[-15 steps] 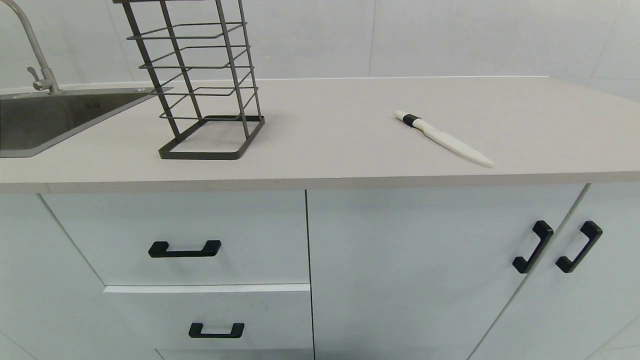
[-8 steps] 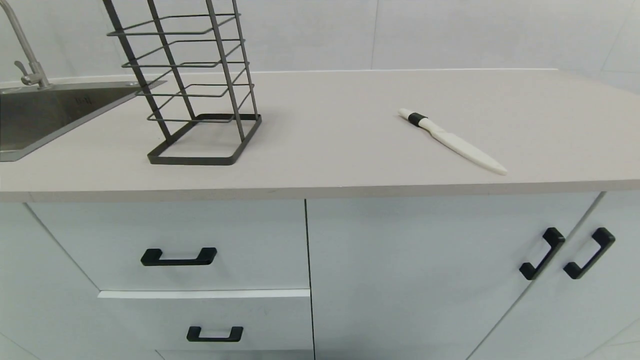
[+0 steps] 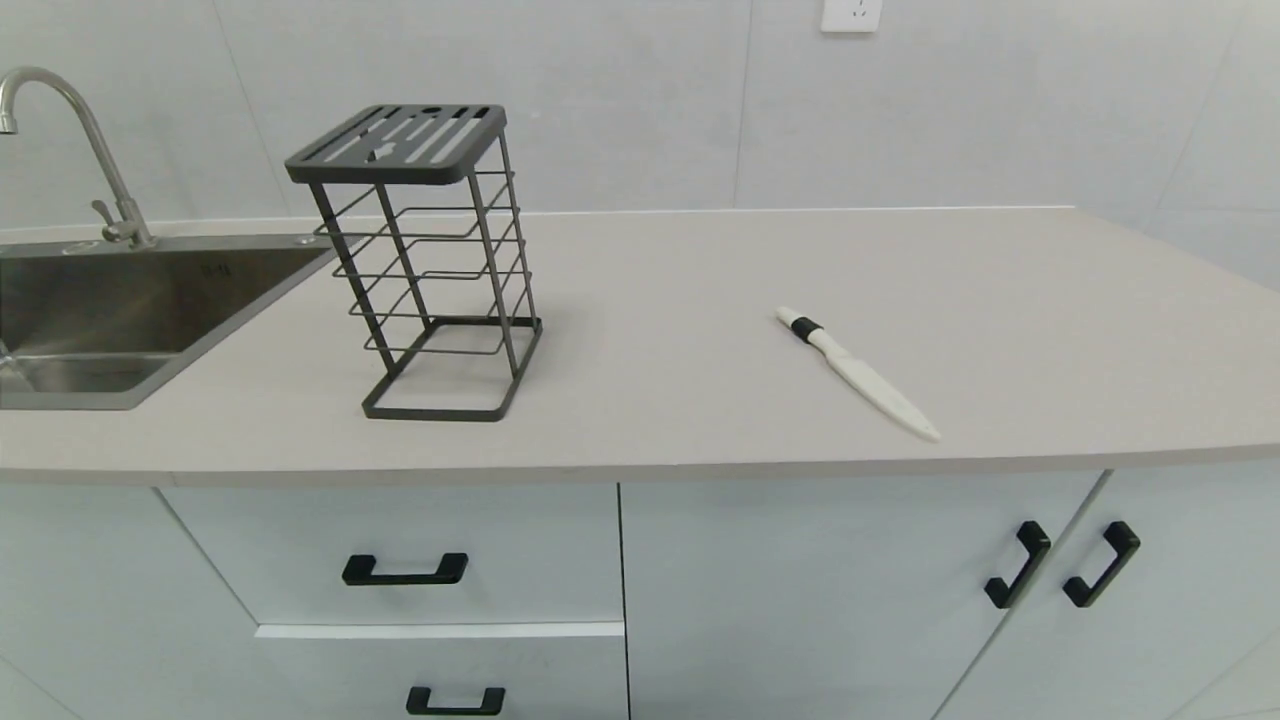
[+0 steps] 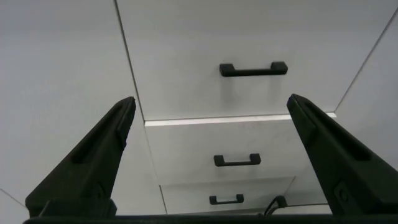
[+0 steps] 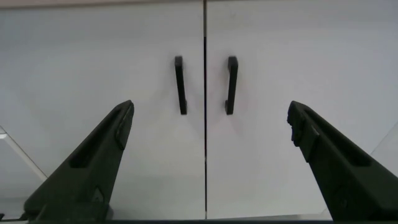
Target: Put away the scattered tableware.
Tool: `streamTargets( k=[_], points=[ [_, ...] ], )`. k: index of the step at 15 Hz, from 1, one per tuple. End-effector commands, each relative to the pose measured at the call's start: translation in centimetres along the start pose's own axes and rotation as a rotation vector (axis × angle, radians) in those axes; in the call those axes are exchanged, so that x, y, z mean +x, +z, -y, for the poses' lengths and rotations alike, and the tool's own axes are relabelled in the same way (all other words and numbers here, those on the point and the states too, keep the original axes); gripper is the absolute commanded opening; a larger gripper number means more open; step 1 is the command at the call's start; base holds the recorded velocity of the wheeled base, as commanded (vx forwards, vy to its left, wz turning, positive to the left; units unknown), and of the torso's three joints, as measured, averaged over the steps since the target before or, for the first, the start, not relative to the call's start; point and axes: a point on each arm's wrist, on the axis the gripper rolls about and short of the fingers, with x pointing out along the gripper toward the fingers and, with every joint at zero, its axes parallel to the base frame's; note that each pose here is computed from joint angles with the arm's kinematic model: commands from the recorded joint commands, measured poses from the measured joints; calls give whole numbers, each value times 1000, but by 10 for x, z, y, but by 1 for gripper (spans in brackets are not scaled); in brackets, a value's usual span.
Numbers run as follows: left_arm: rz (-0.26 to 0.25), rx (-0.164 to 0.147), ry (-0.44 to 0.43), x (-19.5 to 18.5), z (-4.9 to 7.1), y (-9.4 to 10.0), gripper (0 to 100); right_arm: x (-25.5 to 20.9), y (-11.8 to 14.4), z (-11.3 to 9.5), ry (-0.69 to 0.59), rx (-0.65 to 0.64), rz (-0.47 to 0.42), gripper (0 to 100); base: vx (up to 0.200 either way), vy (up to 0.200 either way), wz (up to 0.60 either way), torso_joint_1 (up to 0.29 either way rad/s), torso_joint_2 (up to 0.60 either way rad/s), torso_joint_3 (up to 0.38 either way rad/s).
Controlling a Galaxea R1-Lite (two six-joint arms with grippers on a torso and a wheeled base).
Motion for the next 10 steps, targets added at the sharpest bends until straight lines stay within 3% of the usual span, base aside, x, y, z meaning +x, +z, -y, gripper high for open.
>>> streamTargets(
  k=[1,4,10],
  points=[
    [-1,1,-1,0,0,0,100,0,0,0,0,0,-1,100,0,0,0,212,-486,-212],
    [-1,0,-1,0,0,0,100,0,0,0,1,0,-1,100,0,0,0,100,-487,-221],
    [-3,-1,-1,0,0,0,100,0,0,0,0,0,-1,100,0,0,0,341,-491,-236]
  ],
)
